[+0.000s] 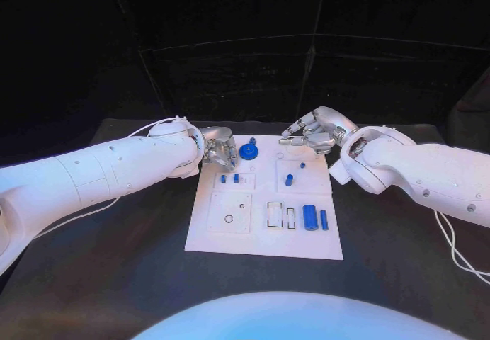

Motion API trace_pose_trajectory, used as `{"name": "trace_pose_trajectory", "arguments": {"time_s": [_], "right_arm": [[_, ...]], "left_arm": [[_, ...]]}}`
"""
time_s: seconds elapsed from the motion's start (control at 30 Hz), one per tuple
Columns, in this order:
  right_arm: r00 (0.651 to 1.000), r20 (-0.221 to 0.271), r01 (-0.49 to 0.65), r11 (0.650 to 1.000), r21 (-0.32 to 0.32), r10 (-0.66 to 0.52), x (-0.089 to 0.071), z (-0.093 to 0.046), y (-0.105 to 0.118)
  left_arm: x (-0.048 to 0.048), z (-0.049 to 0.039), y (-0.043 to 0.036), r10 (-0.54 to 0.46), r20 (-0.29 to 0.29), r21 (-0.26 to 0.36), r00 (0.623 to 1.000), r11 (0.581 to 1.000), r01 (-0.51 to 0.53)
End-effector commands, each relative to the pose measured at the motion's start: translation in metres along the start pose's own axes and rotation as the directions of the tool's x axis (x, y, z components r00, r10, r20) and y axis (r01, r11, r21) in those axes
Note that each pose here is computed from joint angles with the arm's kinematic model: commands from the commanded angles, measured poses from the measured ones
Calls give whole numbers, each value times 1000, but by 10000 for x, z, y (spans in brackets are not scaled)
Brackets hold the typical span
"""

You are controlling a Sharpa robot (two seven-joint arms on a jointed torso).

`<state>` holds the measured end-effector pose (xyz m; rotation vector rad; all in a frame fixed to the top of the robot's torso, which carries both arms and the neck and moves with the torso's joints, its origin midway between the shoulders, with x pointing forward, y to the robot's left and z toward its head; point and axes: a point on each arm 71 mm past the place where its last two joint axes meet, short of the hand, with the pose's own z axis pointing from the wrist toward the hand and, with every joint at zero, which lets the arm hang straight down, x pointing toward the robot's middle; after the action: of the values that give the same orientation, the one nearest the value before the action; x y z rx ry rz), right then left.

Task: Assemble the parts on the task board

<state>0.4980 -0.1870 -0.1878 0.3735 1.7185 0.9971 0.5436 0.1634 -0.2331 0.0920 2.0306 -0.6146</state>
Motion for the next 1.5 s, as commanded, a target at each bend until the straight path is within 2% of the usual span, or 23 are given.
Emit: {"name": "trace_pose_trajectory", "arguments": {"time_s": [0.03, 0.57, 1.1, 1.5], "right_arm": [[1000, -6, 1, 1000, -11, -1, 2, 5, 19], [1000, -15, 1, 1000, -7, -1, 9, 8, 16], [1000, -21, 1, 1000, -3, -1, 13, 10, 11], [1000, -21, 1, 1000, -3, -1, 12, 12, 9]], "left_arm": [[-5, 4, -24, -4, 18, 5, 1000, 1000, 4], [-9, 12, -33, -5, 28, 0, 1000, 1000, 5], [38, 29, -13, 3, -44, -40, 999, 999, -5], [33, 29, -9, 2, -39, -41, 999, 999, -4]]}}
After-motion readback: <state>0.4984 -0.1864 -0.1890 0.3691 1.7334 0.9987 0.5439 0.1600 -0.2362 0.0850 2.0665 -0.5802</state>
